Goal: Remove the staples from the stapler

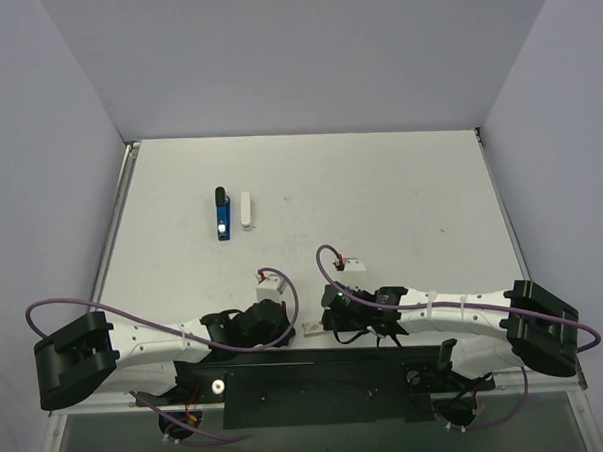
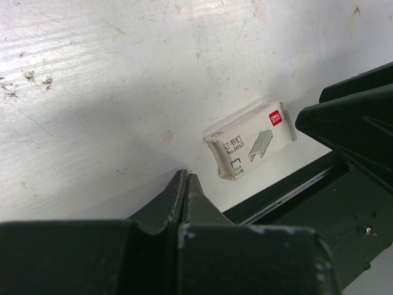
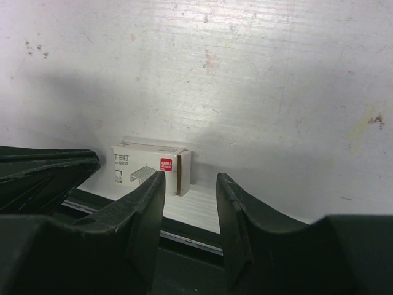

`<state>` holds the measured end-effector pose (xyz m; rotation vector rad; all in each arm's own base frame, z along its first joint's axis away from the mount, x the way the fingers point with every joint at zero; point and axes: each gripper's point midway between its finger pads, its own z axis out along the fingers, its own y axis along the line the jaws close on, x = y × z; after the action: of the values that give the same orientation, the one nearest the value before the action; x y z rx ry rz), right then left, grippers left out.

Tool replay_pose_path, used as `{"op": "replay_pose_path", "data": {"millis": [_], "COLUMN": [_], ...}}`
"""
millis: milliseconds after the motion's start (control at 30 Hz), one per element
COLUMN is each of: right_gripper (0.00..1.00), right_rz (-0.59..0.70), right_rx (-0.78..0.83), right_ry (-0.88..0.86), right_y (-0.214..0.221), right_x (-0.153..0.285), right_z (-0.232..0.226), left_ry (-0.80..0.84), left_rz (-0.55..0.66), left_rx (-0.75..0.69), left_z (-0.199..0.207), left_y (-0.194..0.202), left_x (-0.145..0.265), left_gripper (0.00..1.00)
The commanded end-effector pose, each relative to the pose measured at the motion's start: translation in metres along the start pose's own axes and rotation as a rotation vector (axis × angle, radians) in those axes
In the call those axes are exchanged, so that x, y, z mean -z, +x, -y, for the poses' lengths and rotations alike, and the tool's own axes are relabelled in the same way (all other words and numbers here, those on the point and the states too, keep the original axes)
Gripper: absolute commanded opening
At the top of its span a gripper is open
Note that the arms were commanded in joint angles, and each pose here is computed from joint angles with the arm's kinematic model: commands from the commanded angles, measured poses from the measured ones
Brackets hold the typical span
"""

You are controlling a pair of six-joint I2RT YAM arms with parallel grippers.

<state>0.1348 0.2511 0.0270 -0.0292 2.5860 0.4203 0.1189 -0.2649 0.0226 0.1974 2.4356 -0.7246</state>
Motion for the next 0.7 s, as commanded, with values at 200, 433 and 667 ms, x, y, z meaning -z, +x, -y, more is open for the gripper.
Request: {"op": "replay_pose_path", "data": {"millis": [200, 433, 667], "right_gripper": [0.40, 0.41, 0.41], "right_rz": [-0.017, -0.019, -0.030], "right_rx": [-0.047, -0.050, -0.058], "right_ry": [-0.129, -0.144, -0.153], "right_y": [0.007, 0.008, 0.010], "right_x": [-0.004, -0.004, -0.005], "right_z": [-0.024, -0.026, -0.029], "left_ry": [-0.004, -0.004, -0.004], "left_rz": [0.007, 0.003, -0.001], "left_rx": [0.004, 0.003, 0.003], "left_z": [0.005, 0.005, 0.006], "left_y": [-0.003, -0.001, -0.001], "left_x": [-0.005, -0.007, -0.009], "left_gripper": [0.00, 0.00, 0.00]}}
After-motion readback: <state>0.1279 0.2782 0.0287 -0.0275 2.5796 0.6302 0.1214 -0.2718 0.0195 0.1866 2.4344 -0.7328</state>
